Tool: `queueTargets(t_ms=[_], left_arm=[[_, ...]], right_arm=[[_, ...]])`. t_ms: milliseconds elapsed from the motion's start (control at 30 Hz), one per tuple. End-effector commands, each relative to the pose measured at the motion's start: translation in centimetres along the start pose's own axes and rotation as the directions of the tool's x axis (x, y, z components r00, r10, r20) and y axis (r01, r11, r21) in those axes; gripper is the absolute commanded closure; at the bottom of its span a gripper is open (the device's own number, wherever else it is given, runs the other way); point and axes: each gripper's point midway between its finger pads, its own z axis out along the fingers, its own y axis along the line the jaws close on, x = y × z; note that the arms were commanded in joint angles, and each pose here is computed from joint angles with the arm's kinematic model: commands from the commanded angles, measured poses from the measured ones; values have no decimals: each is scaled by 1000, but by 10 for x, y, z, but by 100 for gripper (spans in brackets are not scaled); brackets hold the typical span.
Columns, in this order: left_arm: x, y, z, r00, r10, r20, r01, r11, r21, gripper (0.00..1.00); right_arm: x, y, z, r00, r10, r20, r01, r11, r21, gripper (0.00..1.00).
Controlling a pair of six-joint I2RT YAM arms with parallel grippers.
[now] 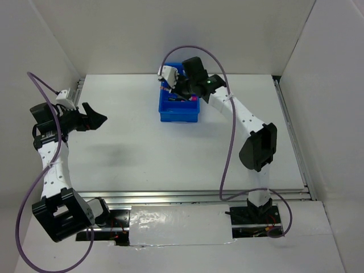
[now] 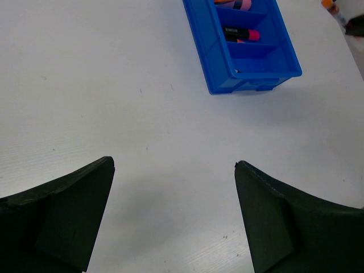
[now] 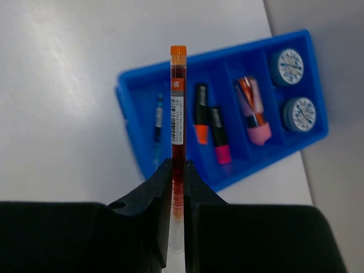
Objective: Sort the stationery into containers
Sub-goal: Place the stationery into the container
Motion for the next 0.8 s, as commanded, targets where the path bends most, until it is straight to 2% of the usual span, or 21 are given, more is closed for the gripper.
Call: queueTargets(t_ms=[0, 100, 400, 700, 767], left_arm=[[-14, -5, 5, 998, 49, 30, -49, 999, 4, 1], [-14, -10, 9, 998, 59, 19, -60, 998, 19, 1], [-9, -8, 9, 998, 58, 1, -58, 998, 8, 1], [-9, -6, 11, 998, 60, -6, -60, 998, 10, 1], [-10, -5, 11, 998, 59, -6, -59, 998, 5, 1]], right_arm=[[37, -6, 27, 994, -83, -71, 78, 995, -60, 100], [54, -23, 43, 990, -123, -65, 120, 992, -48, 100], [74, -25, 77, 976, -212, -58, 207, 976, -71, 99], [108, -11, 108, 961, -256, -107, 244, 963, -113, 88], [107, -10, 111, 963, -245, -108, 233, 966, -116, 79]])
